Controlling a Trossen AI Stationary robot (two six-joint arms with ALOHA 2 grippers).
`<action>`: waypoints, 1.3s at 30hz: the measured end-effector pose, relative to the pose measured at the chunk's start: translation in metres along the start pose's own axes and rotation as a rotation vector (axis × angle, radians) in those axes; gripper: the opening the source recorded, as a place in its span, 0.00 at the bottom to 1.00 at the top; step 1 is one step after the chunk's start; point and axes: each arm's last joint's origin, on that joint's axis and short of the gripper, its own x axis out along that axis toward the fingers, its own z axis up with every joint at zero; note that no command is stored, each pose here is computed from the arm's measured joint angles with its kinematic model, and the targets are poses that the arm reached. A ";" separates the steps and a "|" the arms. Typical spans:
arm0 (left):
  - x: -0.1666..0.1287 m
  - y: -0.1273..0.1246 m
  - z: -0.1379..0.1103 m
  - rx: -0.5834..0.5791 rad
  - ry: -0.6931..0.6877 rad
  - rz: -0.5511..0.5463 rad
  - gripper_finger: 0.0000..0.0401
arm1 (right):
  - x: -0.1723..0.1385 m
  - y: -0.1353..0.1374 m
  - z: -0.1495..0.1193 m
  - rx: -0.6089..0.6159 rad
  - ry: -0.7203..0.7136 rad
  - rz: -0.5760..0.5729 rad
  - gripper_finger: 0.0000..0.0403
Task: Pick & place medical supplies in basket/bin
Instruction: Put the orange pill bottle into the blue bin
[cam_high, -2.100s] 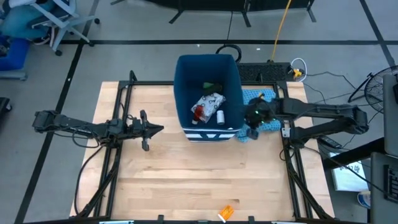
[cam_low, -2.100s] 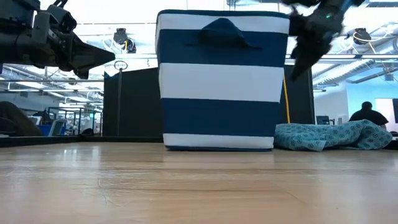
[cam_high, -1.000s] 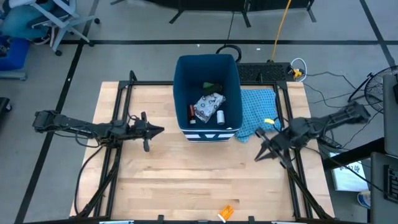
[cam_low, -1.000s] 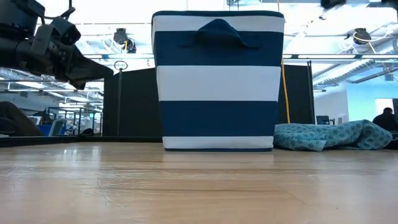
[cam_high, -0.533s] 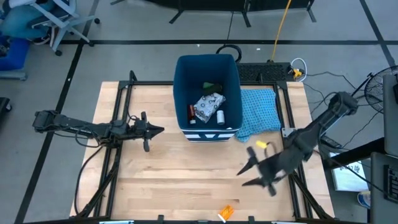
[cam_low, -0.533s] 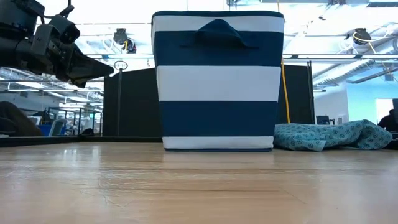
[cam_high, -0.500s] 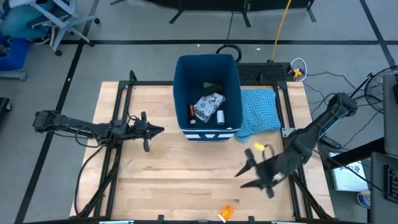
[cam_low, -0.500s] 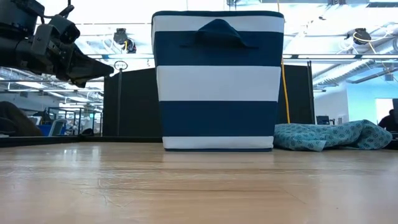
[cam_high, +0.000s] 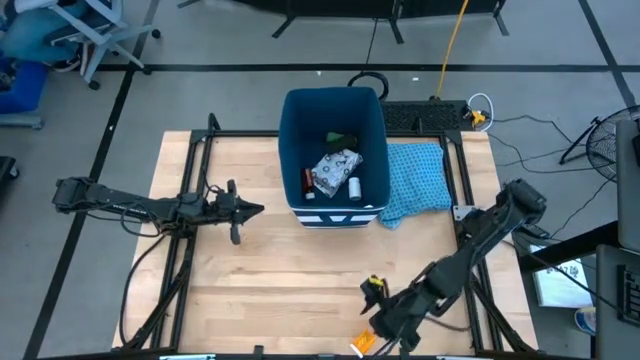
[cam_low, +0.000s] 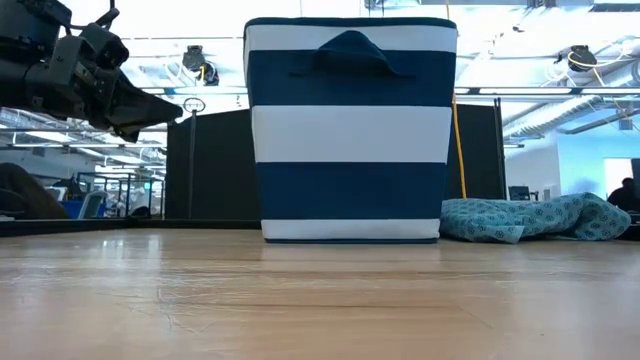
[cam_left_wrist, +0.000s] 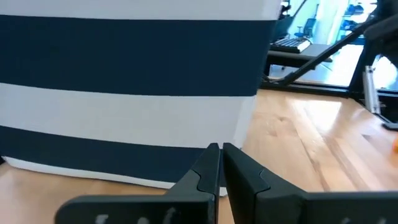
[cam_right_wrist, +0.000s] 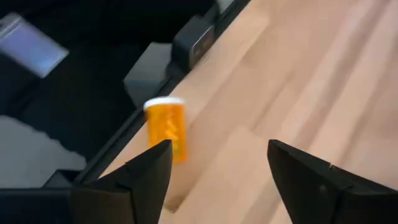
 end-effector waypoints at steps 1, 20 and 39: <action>0.000 0.000 0.000 0.000 0.001 -0.009 0.05 | 0.005 0.001 -0.001 0.001 0.015 0.017 0.65; 0.000 0.000 0.000 -0.025 0.001 -0.015 0.05 | 0.083 0.031 -0.015 0.062 0.056 0.118 0.70; 0.000 0.000 0.000 -0.010 0.001 -0.015 0.05 | 0.117 0.016 -0.040 0.050 0.139 0.201 0.54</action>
